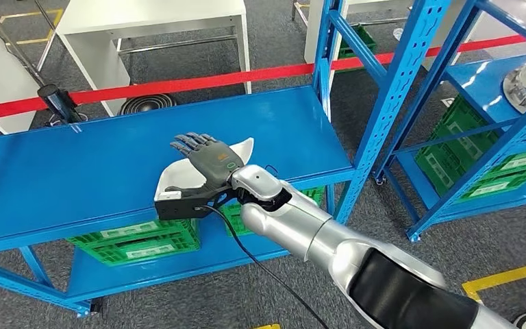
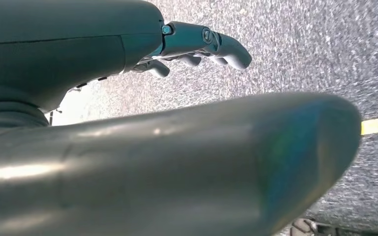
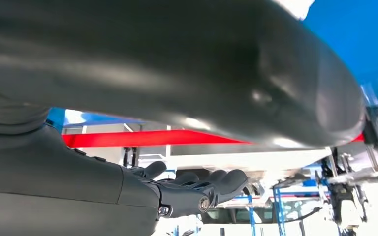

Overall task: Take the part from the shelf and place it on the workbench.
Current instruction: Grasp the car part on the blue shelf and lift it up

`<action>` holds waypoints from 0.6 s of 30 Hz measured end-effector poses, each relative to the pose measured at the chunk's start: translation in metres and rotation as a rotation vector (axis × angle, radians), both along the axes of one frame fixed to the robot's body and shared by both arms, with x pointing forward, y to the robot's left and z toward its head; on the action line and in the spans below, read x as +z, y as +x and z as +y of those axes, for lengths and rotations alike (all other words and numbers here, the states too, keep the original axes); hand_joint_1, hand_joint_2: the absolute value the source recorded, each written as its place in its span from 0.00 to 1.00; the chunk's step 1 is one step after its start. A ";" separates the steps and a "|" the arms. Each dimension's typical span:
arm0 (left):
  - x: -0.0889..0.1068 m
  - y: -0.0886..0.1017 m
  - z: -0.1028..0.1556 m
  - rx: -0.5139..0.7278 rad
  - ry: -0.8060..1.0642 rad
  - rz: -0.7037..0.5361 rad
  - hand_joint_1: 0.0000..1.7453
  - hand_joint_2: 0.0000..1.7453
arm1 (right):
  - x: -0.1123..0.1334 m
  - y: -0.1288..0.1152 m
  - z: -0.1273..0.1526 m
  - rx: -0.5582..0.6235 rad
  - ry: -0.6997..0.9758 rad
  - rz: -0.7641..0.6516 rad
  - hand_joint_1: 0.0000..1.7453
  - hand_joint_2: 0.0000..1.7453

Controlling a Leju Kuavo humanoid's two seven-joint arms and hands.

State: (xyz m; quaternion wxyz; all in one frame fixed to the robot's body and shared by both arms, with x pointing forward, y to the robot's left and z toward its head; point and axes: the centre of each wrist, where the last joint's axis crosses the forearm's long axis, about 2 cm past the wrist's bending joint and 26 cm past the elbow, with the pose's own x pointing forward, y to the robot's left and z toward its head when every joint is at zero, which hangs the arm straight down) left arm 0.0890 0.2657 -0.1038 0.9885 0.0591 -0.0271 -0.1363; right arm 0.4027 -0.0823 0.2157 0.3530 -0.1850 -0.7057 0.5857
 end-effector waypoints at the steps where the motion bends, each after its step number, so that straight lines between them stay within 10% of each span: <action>1: 0.000 0.000 0.000 0.000 0.001 -0.001 0.00 0.00 | 0.000 0.000 0.001 0.002 -0.001 0.000 0.00 0.50; 3: 0.000 -0.001 0.001 0.000 0.003 -0.001 0.00 0.00 | -0.001 -0.001 0.001 0.003 -0.004 0.005 0.00 1.00; 18: 0.000 0.000 -0.002 -0.002 -0.004 -0.012 0.00 0.00 | -0.003 -0.002 0.002 0.006 -0.010 0.011 0.00 1.00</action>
